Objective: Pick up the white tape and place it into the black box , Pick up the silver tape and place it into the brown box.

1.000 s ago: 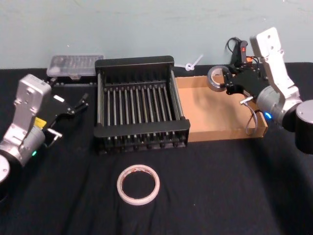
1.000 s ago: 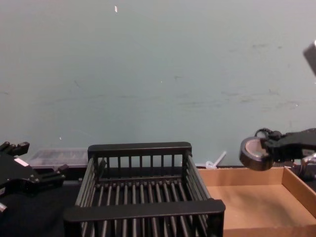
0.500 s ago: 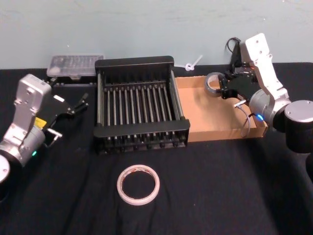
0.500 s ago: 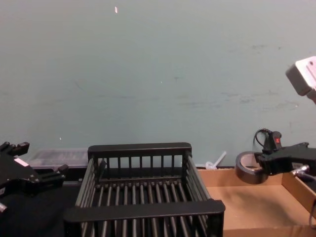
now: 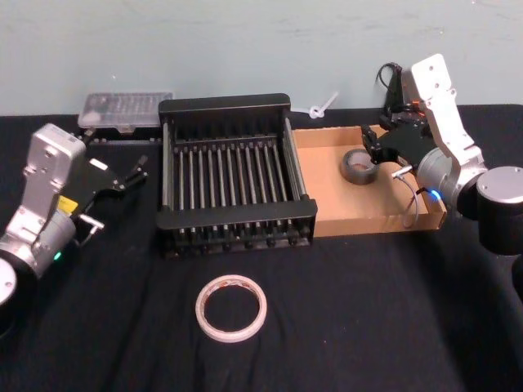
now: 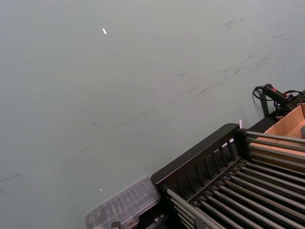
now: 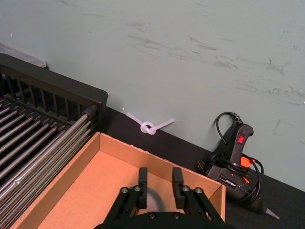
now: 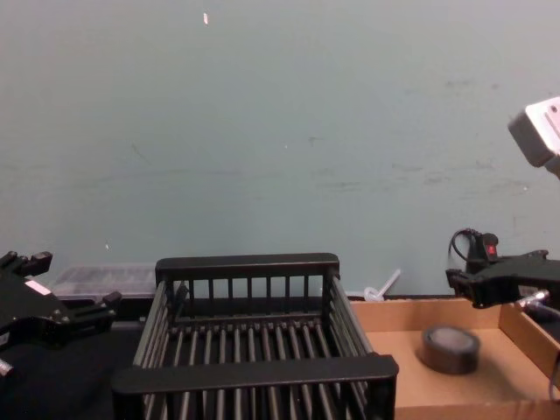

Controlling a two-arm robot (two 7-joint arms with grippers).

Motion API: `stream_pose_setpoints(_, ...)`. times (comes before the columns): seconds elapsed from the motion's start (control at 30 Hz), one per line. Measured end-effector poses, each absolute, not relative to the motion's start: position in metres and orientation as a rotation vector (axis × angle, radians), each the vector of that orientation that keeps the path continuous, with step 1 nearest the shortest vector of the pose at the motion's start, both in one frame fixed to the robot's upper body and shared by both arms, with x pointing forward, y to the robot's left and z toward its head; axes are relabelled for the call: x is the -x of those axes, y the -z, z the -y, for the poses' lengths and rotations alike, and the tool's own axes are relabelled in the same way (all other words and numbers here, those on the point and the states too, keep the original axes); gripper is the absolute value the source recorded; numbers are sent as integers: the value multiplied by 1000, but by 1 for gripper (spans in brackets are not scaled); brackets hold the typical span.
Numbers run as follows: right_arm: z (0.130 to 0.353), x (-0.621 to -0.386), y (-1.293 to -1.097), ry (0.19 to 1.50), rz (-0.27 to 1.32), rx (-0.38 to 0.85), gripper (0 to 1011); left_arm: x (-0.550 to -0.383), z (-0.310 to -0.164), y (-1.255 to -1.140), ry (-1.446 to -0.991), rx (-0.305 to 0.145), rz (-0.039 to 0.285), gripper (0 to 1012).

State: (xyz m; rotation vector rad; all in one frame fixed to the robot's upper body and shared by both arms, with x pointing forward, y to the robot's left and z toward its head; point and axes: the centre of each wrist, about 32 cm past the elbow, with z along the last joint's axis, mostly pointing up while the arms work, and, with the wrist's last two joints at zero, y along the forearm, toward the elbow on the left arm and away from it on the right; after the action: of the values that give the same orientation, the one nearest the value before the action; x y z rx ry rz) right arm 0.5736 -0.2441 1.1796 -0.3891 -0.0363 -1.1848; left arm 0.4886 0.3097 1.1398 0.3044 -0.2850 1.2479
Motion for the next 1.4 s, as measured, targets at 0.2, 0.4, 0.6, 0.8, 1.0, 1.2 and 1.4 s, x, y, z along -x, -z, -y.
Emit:
stream_pose_setpoints(0.2,244,-574,-1180,1184,36,388,460,-489,-310,-1140,-1248,-305,285,1001)
stream_pose_setpoints(0.4,244,-573,-1180,1184,35,388,689,-489,-310,-1140,-1248,-304,285,1001)
stream_pose_setpoints(0.6,244,-573,-1180,1184,35,388,842,-489,-310,-1140,-1248,-304,285,1001)
stream_pose_setpoints(0.8,244,-573,-1180,1184,35,387,1000,-489,-310,-1140,-1248,-304,285,1001)
stream_pose_setpoints(1.0,244,-573,-1180,1184,34,387,1000,-489,-310,-1140,-1248,-304,285,1001)
stream_pose_setpoints(1.2,244,-573,-1180,1184,34,387,1000,-489,-310,-1140,-1248,-305,285,1001)
stream_pose_setpoints(1.4,245,-572,-1181,1179,36,381,1000,-489,-310,-1140,-1248,-305,285,1001)
